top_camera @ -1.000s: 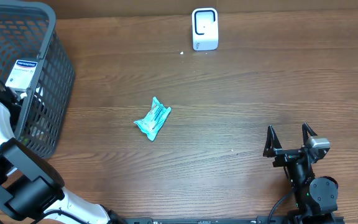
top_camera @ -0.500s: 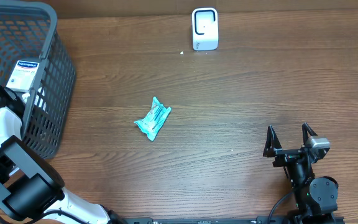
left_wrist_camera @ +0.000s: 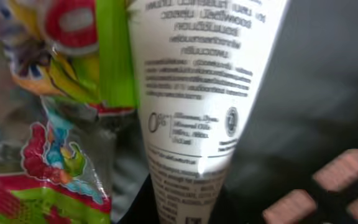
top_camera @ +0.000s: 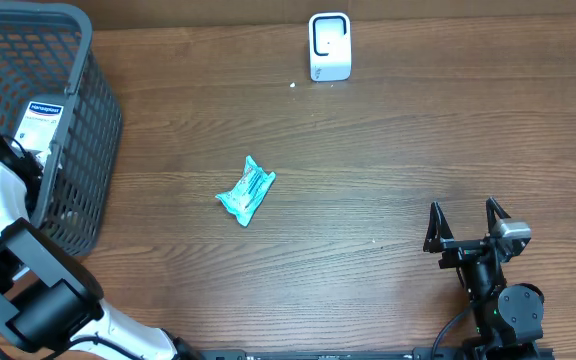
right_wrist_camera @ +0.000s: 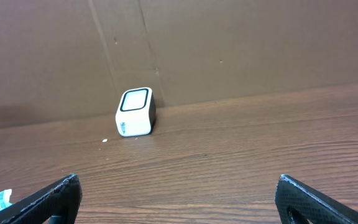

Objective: Scan the item barcode
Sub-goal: 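Reach the left gripper back into the basket toward the white tube, then lift the white tube out and set it beside the wipes pack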

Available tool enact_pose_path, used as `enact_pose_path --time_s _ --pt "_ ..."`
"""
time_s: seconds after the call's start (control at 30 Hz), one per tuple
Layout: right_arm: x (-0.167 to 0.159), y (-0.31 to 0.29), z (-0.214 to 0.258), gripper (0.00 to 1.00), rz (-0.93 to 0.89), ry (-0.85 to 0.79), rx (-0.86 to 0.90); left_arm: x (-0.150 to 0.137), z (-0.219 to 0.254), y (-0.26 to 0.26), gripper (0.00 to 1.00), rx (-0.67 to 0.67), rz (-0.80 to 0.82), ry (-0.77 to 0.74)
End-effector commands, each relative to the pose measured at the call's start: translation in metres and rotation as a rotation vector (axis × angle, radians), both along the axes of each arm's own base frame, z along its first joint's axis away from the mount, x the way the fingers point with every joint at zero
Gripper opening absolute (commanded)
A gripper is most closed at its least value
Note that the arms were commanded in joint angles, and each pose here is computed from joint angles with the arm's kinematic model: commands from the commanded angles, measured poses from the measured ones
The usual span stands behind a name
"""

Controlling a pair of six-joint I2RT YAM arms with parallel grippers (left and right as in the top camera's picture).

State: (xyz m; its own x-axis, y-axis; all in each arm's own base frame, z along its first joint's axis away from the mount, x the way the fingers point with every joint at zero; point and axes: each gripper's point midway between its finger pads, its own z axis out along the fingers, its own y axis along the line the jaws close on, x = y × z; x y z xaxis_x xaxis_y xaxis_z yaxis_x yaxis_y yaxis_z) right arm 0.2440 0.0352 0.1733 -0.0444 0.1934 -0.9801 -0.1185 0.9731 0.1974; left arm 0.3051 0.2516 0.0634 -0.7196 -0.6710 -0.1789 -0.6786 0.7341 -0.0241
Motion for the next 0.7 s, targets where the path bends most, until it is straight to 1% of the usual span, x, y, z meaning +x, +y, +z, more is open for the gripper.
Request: enact_pose_path --time_s 0.0,0.17,0.2,0.23,0.3,0.4,0.5,0.6,0.63,0.67 --pt "0.000 0.000 -0.002 1.00 -0.002 -0.003 -0.003 0.032 0.072 0.012 0.04 0.057 0.014 -0.107" --pt "0.000 0.000 -0.002 1.00 -0.003 -0.003 -0.003 0.044 0.150 0.011 0.04 0.103 -0.005 -0.185" --pt "0.000 0.000 -0.002 1.00 -0.003 -0.003 -0.003 0.047 0.168 0.009 0.04 0.109 -0.012 -0.217" --pt "0.000 0.000 -0.002 1.00 -0.003 -0.003 -0.003 0.052 0.197 0.003 0.04 0.116 -0.027 -0.276" --pt "0.000 0.000 -0.002 1.00 -0.003 -0.003 -0.003 0.055 0.232 -0.007 0.04 0.126 -0.058 -0.345" --pt "0.000 0.000 -0.002 1.00 -0.003 -0.003 -0.003 0.055 0.284 -0.029 0.04 0.155 -0.130 -0.447" --pt "0.000 0.000 -0.002 1.00 -0.003 -0.003 -0.003 0.050 0.325 -0.053 0.04 0.200 -0.180 -0.527" --pt "0.000 0.000 -0.002 1.00 -0.003 -0.003 -0.003 0.045 0.355 -0.085 0.04 0.225 -0.248 -0.587" --pt "0.000 0.000 -0.002 1.00 -0.003 -0.003 -0.003 0.042 0.363 -0.111 0.04 0.216 -0.301 -0.602" --pt "0.000 0.000 -0.002 1.00 -0.003 -0.003 -0.003 0.041 0.363 -0.123 0.04 0.206 -0.329 -0.598"
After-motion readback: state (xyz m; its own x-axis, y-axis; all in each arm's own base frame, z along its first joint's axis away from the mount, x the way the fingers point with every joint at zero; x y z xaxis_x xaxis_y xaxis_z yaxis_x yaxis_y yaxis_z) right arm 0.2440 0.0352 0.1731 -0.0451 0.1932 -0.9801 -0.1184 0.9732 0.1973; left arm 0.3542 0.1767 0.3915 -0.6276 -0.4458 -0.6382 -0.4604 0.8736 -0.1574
